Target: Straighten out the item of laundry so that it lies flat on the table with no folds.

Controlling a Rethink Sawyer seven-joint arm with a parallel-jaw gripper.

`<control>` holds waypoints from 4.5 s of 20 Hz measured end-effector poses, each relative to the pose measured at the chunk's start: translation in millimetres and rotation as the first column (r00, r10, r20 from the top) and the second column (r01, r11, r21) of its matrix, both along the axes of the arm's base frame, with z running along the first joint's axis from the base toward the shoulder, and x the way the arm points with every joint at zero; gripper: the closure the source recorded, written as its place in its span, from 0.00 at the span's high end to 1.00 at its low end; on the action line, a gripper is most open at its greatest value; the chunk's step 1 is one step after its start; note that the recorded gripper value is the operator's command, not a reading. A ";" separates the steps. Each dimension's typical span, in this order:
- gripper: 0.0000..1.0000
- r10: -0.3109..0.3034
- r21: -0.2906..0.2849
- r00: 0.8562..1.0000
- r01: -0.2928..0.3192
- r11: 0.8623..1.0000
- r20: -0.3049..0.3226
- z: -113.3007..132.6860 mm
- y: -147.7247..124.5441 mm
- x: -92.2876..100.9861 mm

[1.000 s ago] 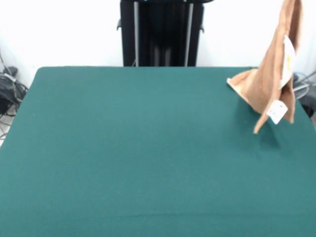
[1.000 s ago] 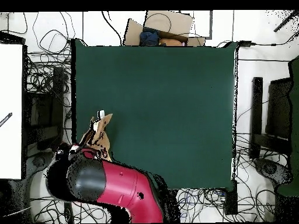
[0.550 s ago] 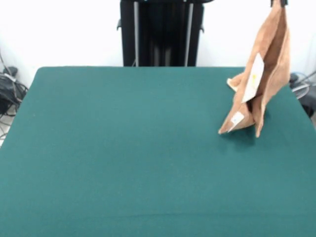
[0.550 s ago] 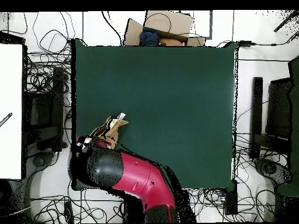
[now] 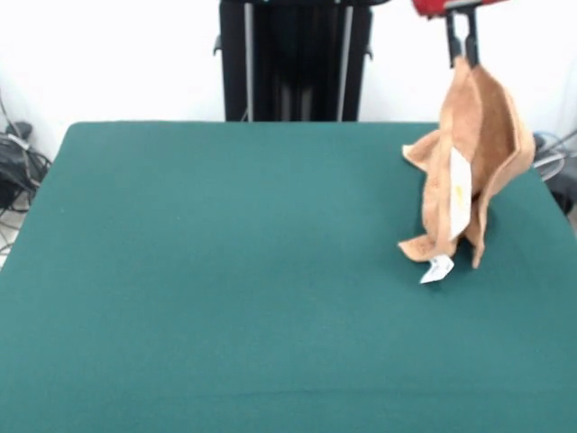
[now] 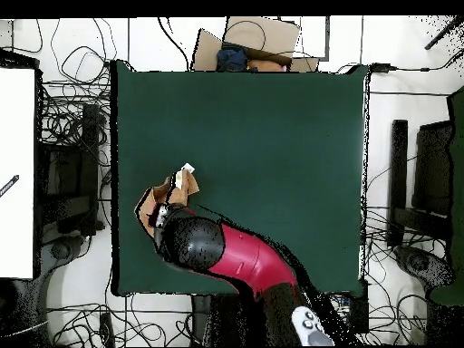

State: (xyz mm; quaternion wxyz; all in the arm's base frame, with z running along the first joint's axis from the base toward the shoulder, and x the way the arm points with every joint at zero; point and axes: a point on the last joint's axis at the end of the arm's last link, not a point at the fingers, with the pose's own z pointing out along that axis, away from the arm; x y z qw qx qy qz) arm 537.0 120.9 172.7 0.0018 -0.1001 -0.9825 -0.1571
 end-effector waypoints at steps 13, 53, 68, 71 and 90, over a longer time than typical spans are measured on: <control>0.00 0.176 0.060 0.984 -0.173 0.983 -0.040 -50.4 -19.4 -28.7; 0.00 0.317 0.150 0.947 -0.306 0.940 -0.058 -81.2 -145.4 6.8; 0.00 0.374 0.168 0.927 -0.366 0.915 -0.018 -117.7 -202.2 41.7; 0.00 0.403 0.167 0.915 -0.399 0.902 0.010 -130.8 -209.7 51.5; 0.00 0.458 0.198 0.888 -0.458 0.867 0.046 -158.2 -239.3 85.2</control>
